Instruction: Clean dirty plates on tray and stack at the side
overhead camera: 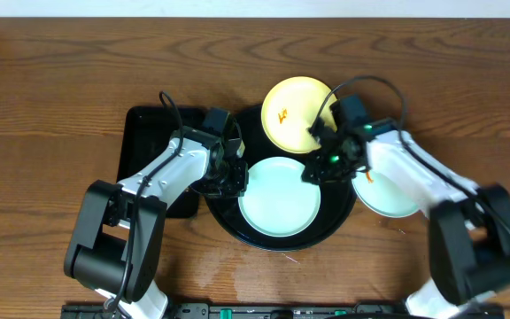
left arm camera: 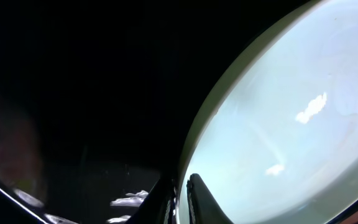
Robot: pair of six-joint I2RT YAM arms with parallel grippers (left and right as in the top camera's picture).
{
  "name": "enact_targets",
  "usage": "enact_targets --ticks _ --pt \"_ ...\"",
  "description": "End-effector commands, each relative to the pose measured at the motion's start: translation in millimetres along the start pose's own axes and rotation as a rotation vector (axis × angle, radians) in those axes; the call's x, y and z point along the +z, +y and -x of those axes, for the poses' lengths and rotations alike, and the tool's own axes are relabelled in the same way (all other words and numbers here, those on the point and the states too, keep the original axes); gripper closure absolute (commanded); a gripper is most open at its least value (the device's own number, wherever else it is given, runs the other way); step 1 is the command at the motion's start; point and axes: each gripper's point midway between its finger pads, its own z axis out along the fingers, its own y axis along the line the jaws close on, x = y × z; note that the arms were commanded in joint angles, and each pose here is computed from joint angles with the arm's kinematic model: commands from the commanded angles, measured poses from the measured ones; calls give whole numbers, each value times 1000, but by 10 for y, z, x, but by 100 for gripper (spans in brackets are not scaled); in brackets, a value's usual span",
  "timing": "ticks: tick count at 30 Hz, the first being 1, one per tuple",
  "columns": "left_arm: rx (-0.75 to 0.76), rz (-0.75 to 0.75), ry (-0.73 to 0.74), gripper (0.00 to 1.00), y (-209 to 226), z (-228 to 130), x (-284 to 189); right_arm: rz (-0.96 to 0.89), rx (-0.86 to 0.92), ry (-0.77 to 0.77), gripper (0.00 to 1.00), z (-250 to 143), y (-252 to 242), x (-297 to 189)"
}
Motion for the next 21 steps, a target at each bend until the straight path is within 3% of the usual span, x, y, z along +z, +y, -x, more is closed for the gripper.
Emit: enact_targets --ticks 1,9,16,21 --pt "-5 -7 11 89 -3 -25 35 -106 -83 -57 75 90 -188 -171" --pt "0 -11 -2 89 -15 8 35 -103 -73 50 75 -57 -348 168" --pt "4 -14 -11 89 -23 29 35 92 -151 148 76 -223 -195 488" --pt "6 -15 -14 89 -26 37 35 233 -218 143 93 -230 -10 541"
